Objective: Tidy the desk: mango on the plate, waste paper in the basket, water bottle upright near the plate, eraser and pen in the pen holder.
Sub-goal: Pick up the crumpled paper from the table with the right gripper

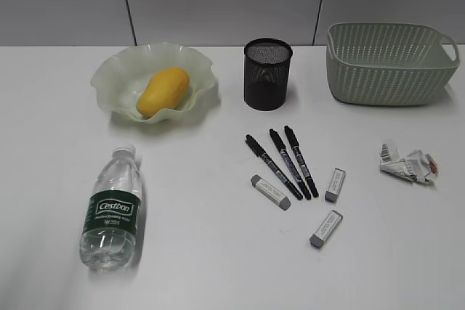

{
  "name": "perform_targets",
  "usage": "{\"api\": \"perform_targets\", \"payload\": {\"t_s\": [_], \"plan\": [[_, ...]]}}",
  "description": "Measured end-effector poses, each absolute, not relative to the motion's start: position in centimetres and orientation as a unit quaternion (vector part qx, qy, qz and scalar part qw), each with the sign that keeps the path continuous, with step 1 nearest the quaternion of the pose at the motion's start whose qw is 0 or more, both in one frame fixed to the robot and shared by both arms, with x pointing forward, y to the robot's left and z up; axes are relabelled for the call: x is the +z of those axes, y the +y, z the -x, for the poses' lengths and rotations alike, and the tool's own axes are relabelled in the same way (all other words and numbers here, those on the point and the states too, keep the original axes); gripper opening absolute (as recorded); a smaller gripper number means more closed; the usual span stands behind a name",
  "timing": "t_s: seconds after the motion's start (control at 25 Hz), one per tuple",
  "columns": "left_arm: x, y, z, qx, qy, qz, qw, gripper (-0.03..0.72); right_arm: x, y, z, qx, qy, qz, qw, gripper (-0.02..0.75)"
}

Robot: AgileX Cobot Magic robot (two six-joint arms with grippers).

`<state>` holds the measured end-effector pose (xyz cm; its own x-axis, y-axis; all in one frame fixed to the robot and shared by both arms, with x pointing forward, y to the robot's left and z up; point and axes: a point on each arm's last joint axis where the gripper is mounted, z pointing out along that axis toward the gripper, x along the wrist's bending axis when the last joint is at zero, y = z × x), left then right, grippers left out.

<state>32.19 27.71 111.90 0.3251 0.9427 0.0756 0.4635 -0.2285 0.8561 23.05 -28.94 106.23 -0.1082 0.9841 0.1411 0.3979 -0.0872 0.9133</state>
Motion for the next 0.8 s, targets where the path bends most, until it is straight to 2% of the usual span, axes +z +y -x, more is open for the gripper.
{"api": "perform_targets", "payload": {"t_s": [0.16, 0.4, 0.52, 0.8], "plan": [[109.6, 29.0, -28.4, 0.300, 0.525, -0.702, 0.376, 0.523, 106.3, -28.8, -23.0, 0.457, 0.592, -0.582, 0.318, 0.402], [106.5, 29.9, -26.3, 0.292, 0.555, -0.692, 0.358, 0.525, 106.3, -28.8, -23.1, 0.461, 0.590, -0.581, 0.319, 0.402], [106.3, 30.0, -25.8, 0.293, 0.553, -0.688, 0.367, 0.521, 106.3, -28.8, -23.1, 0.461, 0.590, -0.581, 0.319, 0.402], [106.4, 30.2, -24.9, 0.305, 0.546, -0.678, 0.386, 0.455, 106.4, -28.7, -23.1, 0.465, 0.588, -0.580, 0.318, 0.402]]}}
